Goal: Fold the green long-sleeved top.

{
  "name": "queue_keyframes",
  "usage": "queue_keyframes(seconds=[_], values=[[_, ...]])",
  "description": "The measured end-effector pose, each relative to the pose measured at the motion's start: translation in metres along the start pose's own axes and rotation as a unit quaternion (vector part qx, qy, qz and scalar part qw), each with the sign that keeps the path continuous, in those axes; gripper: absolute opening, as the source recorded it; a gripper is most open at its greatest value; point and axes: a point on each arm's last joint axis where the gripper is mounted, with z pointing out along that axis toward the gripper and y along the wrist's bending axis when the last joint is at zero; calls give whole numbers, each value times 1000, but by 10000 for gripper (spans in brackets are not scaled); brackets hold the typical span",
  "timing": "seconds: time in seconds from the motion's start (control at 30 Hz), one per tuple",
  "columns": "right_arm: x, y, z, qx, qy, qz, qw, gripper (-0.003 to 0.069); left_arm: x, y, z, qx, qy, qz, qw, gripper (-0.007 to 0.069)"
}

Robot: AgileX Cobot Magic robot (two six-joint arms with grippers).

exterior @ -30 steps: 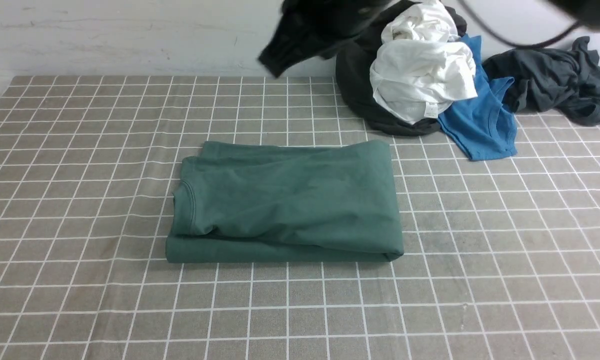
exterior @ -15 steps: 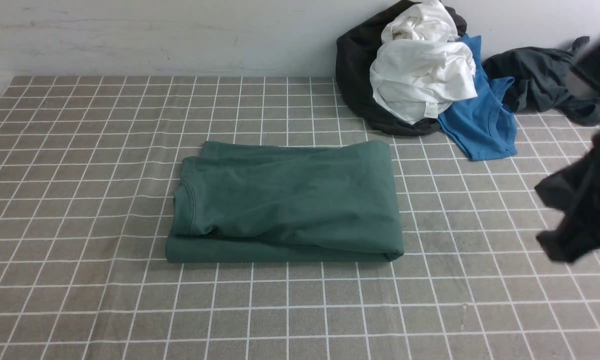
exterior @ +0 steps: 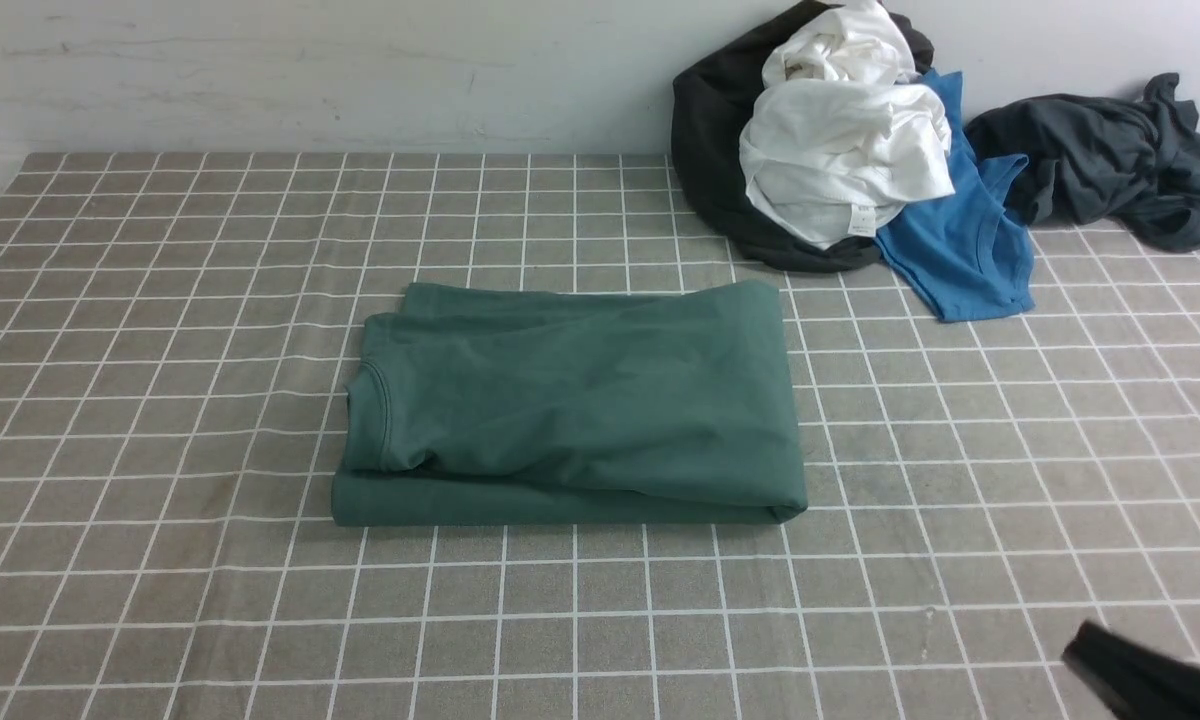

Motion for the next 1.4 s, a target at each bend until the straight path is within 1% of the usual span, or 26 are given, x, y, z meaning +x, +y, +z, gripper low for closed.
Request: queue_keyframes(seconds=[0.07,0.13,0.23,0.33,0.43,0.47,0.5,0.53,0.6,0.63,0.67,0.77,0.83,0.87,0.93,1.07,1.2,1.4], values=[[14,9,-5,-12,10,-14,1000,-13,0,0,0,0,0,0,1000,-8],[18,11,-5,-14,18,-12,1000,-13,0,0,0,0,0,0,1000,-8],[27,11,-7,-7,67,26,997,-13,0,0,0,0,0,0,1000,-8],[37,10,-9,4,120,85,989,-13,0,0,0,0,0,0,1000,-8],[41,9,-13,17,141,111,984,-13,0,0,0,0,0,0,1000,-8],[42,7,-18,37,141,127,981,-13,0,0,0,0,0,0,1000,-8],[43,7,-19,41,144,129,980,-13,0,0,0,0,0,0,1000,-8],[42,5,-22,56,137,132,980,-13,0,0,0,0,0,0,1000,-8],[43,-1,-33,120,129,145,974,-13,0,0,0,0,0,0,1000,-8],[44,-3,-36,145,134,155,968,-13,0,0,0,0,1,0,1000,-8],[45,-4,-37,160,137,165,964,-13,0,0,0,0,1,0,1000,-8],[51,-8,-42,229,165,210,936,-13,0,0,0,0,0,0,1000,-8],[52,-9,-44,258,164,243,921,-13,0,0,0,0,0,0,1000,-8],[52,-10,-44,263,164,246,918,-13,0,0,0,0,0,0,1000,-8],[53,-11,-45,291,158,283,900,-13,0,0,0,0,0,0,1000,-8],[53,-11,-45,297,149,313,890,-13,0,0,0,0,0,0,1000,-8],[53,-11,-45,299,148,318,887,-13,0,0,0,0,0,0,1000,-8],[54,-12,-47,322,151,320,878,-13,0,0,0,0,0,0,1000,-8]])
